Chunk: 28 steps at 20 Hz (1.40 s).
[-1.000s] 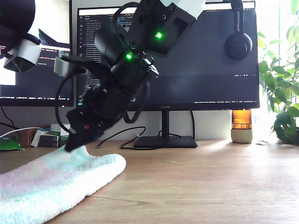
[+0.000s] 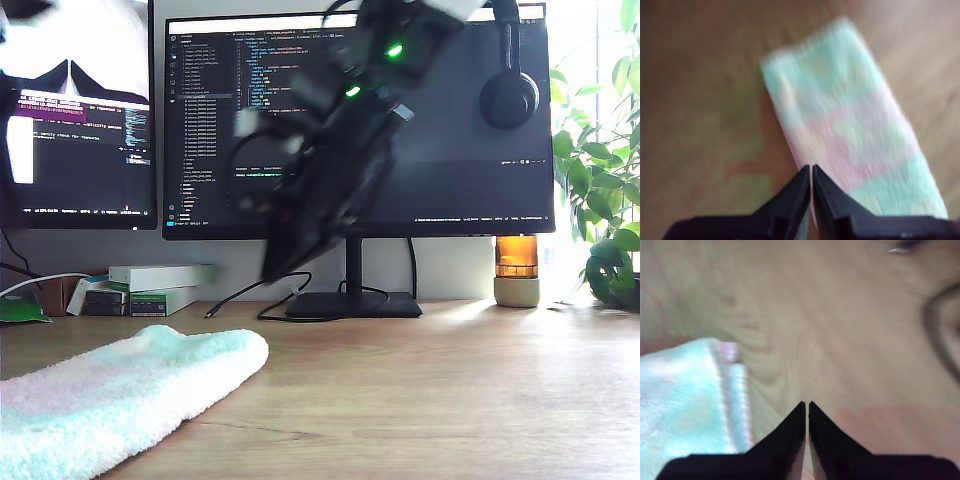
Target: Fold the tea towel to a neat square and place it to the right
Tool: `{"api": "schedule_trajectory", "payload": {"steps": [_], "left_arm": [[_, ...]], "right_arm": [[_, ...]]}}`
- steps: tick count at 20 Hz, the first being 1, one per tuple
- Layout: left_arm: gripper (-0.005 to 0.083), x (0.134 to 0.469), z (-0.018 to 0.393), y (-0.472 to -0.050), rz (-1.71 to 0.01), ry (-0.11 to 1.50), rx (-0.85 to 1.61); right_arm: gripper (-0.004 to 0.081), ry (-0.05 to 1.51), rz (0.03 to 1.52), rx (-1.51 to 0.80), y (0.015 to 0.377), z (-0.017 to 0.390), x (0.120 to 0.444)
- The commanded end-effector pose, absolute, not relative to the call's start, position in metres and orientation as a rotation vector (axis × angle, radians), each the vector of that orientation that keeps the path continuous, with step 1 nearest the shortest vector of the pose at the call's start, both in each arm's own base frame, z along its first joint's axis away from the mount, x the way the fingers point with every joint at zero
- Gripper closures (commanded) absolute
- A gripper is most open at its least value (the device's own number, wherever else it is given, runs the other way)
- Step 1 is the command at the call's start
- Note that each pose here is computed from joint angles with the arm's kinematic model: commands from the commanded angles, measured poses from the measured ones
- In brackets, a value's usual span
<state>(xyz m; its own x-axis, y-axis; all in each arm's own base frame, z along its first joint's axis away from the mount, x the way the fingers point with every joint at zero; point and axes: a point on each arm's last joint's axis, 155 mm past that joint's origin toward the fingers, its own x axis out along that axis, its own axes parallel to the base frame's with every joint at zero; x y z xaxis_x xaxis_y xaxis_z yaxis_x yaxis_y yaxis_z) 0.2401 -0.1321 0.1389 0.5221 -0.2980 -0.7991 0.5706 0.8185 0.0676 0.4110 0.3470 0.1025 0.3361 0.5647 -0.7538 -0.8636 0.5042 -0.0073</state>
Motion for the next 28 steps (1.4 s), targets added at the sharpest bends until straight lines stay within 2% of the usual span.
{"api": "schedule_trajectory", "payload": {"steps": [1, 7, 14, 18, 22, 28], "left_arm": [[0.0794, 0.239, 0.132, -0.126, -0.514, 0.869, 0.328], [0.0794, 0.241, 0.145, -0.122, -0.483, 0.763, 0.264], [0.0794, 0.230, 0.176, -0.136, -0.574, 0.564, 0.173], [0.0794, 0.215, 0.176, -0.138, -0.603, 0.569, 0.114], [0.0794, 0.208, 0.169, -0.135, -0.604, 0.604, 0.118], [0.0794, 0.208, 0.169, -0.135, -0.604, 0.605, 0.116]], "right_arm": [[0.0781, 0.696, 0.991, -0.441, 0.349, 0.139, 0.400], [0.0781, 0.634, 0.986, -0.427, 0.334, 0.152, 0.383], [0.0781, 0.467, 1.102, -0.293, 0.331, 0.159, 0.332], [0.0781, 0.446, 1.172, -0.238, 0.348, 0.145, 0.303], [0.0781, 0.423, 1.274, -0.254, 0.384, 0.133, 0.274], [0.0781, 0.583, 1.393, -0.210, 0.413, 0.076, 0.237]]}}
